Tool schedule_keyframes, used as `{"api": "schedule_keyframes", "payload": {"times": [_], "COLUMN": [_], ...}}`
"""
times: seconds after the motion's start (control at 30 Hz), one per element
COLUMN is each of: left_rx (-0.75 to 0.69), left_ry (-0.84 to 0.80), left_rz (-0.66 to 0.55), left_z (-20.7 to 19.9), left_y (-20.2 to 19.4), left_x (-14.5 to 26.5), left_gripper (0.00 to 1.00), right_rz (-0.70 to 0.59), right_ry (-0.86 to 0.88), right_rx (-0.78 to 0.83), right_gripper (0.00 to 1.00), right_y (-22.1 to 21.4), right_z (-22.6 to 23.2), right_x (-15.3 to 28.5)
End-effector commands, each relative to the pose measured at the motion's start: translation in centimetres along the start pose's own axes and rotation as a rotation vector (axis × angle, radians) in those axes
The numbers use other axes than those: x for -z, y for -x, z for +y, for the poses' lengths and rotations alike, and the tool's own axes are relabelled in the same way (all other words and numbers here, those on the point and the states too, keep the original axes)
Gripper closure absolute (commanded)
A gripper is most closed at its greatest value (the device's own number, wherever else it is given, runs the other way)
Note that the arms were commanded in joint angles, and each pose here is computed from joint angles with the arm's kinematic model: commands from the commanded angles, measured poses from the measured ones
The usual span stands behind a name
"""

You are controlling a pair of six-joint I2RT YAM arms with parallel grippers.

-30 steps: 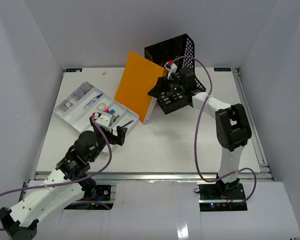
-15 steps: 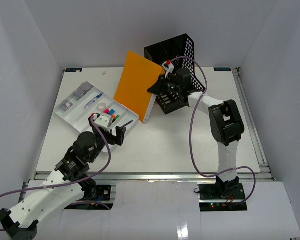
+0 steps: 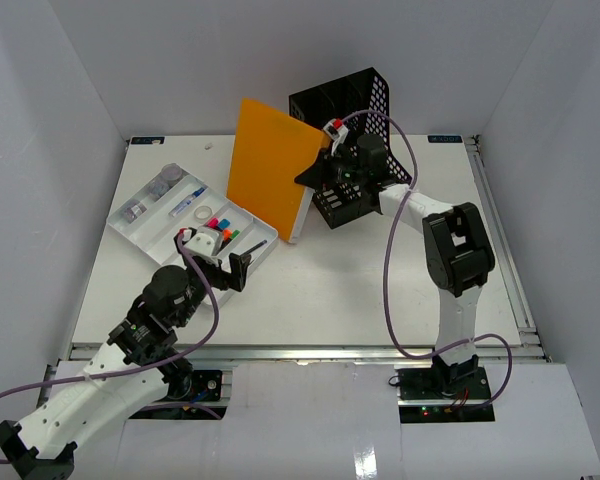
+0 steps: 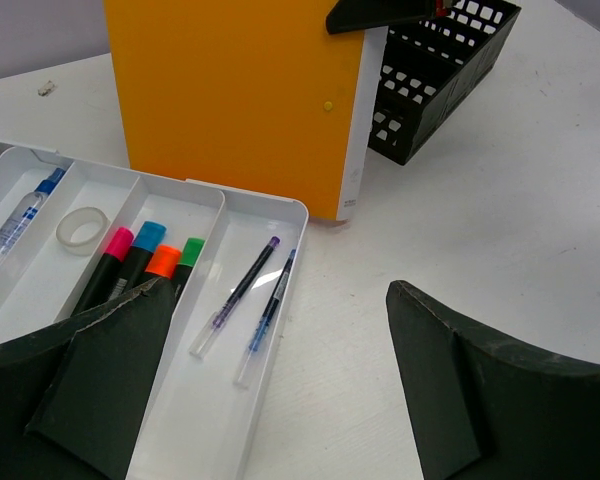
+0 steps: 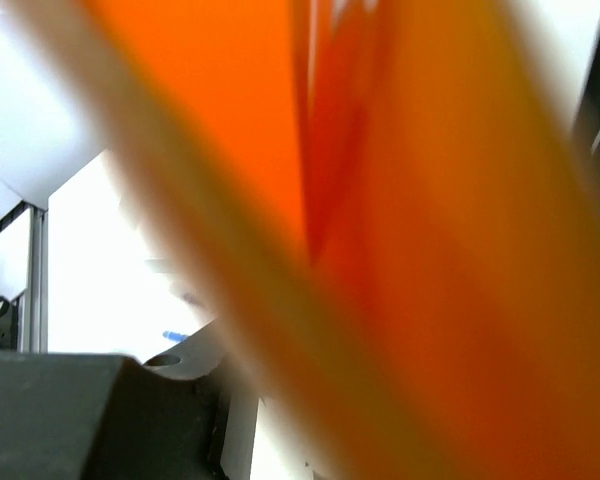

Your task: Organize the desk

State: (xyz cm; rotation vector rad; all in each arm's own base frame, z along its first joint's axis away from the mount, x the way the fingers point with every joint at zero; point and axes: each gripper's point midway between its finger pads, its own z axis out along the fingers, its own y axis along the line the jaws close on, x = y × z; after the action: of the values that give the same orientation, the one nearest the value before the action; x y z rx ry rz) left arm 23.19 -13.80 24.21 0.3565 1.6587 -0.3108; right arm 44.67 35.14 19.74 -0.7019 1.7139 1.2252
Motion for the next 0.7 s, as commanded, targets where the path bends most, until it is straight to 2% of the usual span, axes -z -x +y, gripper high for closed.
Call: {"api": "schedule_keyframes", "payload": {"times": [0.0, 0.17, 0.4, 0.67], "left_rx": [-0.004, -0.005, -0.002, 0.003], "left_ry": [0.024, 0.024, 0.016, 0.004], "left_rz": [-0.005, -0.006, -0.009, -0.019], "left_z": [0.6, 0.6, 0.5, 0.3], "left_y": [0.0, 0.1, 0.1, 0.4], "left_x": [0.2, 0.3, 0.3, 0.5], "left_gripper": [0.02, 0.02, 0.02, 0.02], "right_rz": [-0.166, -0.232, -0.317, -0.392], "right_ry": [0.094, 0.062, -0.056, -0.229], "right_rx": [0.301, 0.412, 0.499, 0.577], "right_gripper": [0.92, 0.92, 0.92, 0.92], "right_y": [11.0, 15.3, 18.8, 20.6], "right_z": [6.0, 8.4, 8.9, 8.7], "right_x": [3.6, 7.9, 14.6, 21.0]}}
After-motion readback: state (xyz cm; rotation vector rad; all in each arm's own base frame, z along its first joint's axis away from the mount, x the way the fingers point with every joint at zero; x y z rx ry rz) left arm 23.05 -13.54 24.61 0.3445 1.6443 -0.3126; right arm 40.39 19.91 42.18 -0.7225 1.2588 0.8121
